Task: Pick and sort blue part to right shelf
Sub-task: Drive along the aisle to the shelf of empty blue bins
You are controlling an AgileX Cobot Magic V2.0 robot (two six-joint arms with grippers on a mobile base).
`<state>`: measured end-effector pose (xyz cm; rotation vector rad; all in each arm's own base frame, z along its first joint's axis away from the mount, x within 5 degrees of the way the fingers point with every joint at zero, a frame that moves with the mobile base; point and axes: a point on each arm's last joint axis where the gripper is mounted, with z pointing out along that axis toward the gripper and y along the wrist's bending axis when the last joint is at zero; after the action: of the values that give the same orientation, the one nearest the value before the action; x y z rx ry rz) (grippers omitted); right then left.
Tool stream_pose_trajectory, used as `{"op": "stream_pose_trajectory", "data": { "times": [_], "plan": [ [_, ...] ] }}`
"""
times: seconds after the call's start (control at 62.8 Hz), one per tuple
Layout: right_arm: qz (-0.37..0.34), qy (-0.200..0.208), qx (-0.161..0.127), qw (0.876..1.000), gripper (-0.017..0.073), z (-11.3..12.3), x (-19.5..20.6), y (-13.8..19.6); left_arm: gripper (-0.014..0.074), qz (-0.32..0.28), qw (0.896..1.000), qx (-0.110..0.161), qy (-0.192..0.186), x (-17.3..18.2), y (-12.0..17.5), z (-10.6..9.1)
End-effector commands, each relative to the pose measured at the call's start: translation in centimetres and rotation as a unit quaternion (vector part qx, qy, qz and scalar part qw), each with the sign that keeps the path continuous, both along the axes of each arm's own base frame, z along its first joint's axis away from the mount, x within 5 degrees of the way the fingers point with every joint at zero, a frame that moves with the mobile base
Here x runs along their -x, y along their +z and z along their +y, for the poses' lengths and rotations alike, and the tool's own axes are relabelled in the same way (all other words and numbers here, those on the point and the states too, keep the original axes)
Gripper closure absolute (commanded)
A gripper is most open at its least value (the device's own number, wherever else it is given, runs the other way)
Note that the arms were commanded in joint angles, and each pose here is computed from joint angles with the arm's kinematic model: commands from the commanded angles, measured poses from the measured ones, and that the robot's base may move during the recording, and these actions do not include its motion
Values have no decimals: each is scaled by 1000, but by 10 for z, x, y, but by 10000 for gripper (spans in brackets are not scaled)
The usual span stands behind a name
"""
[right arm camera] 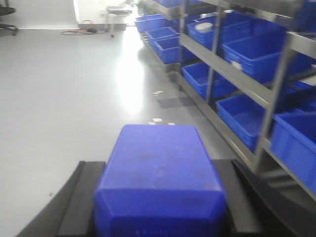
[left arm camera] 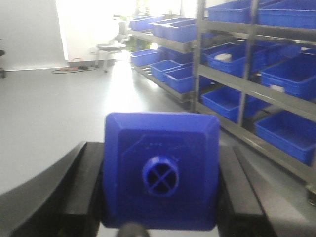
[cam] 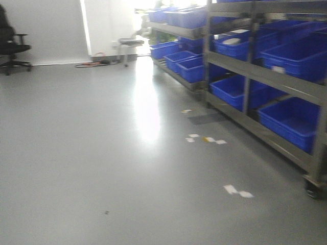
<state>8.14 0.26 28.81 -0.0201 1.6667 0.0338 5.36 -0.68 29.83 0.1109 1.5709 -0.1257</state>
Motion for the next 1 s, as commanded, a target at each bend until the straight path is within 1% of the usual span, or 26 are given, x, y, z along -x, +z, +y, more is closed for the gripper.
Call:
{"op": "stream_pose_trajectory", "data": {
  "times": [0.0,0.988],
  "plan": [
    [-57,2,4,998,180,0,0,18,187,-55,998,7,-4,2,18,-1],
    [-57,2,4,998,180,0,0,18,187,-55,998,7,-4,2,18,-1]
  ]
}}
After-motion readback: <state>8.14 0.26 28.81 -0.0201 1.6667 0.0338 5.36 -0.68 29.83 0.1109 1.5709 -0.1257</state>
